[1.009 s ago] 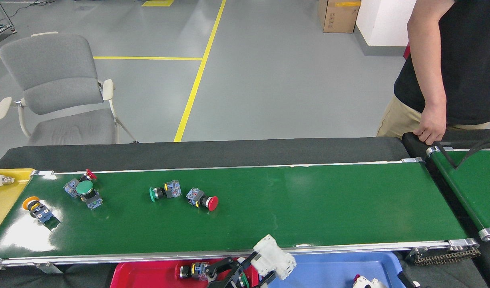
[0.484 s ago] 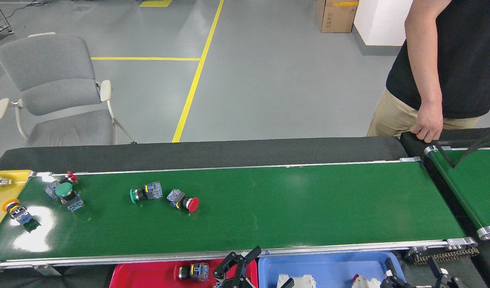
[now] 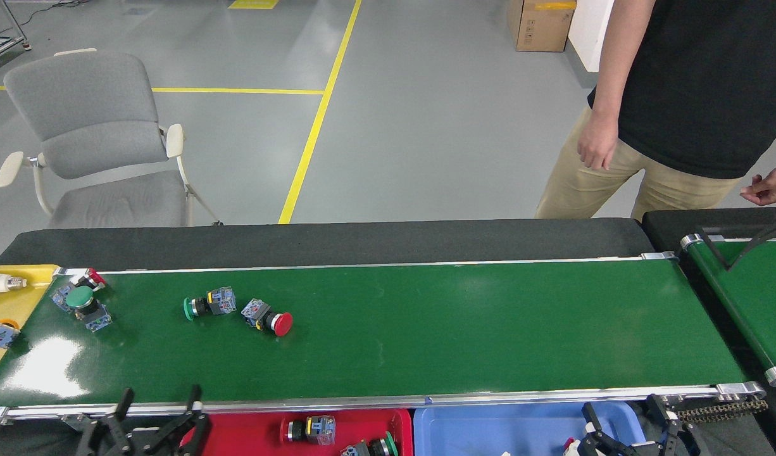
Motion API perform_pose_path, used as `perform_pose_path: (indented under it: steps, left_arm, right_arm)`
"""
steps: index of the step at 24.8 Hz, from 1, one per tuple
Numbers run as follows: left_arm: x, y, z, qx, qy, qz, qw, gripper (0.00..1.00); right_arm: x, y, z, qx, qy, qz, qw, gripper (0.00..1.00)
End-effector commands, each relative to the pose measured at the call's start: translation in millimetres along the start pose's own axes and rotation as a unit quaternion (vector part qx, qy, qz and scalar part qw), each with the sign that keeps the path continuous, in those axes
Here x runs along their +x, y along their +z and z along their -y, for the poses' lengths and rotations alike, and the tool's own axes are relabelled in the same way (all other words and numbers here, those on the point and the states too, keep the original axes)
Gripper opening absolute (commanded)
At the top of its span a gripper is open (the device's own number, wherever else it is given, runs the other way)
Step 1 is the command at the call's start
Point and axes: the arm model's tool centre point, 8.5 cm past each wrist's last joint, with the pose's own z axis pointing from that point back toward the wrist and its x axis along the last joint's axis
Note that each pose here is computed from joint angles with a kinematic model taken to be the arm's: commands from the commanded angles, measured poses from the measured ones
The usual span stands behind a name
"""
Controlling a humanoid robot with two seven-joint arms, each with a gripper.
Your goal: Pick switch part from conveyor to tray
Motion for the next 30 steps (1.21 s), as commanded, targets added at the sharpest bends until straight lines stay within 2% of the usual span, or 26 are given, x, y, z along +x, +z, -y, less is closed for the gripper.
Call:
perform_pose_path:
  steps: [1,4,8,11,21,26,30]
  left_arm:
    - [10,-5,-10,0.016,0.006,0.022,1.0,1.0]
    - [33,-26,-27,0.041,0.014,0.05,0.998,1.0]
    - [73,-47,-37,0.013,0.034,0.08,0.996,1.0]
    - [81,-61,-42,0.008,0.042,0.072,0.997,1.0]
    - [58,-107,-26,-0.023,0.042,0.012,0.999,1.0]
    - [35,-135,-24,-0.034,0.055,-0.03,0.997,1.0]
    - [1,-152,-19,-0.051,0.038,-0.08,0.995,1.0]
  right_arm:
    - [2,-4,6.0,-0.012,-0.002,0.0,1.0,0.99]
    - [8,-4,4.7,-0.013,-0.011,-0.005,1.0,0.98]
    - [15,-5,-0.8,0.008,-0.011,-0.005,1.0,0.98]
    - [20,-4,-2.2,0.01,-0.013,0.002,1.0,0.98]
    - [24,-6,-3.4,0.011,-0.017,0.006,1.0,0.98]
    - [23,-6,-2.9,0.011,-0.014,0.009,1.0,0.98]
    - [23,-7,-2.1,0.009,-0.016,0.008,1.0,0.98]
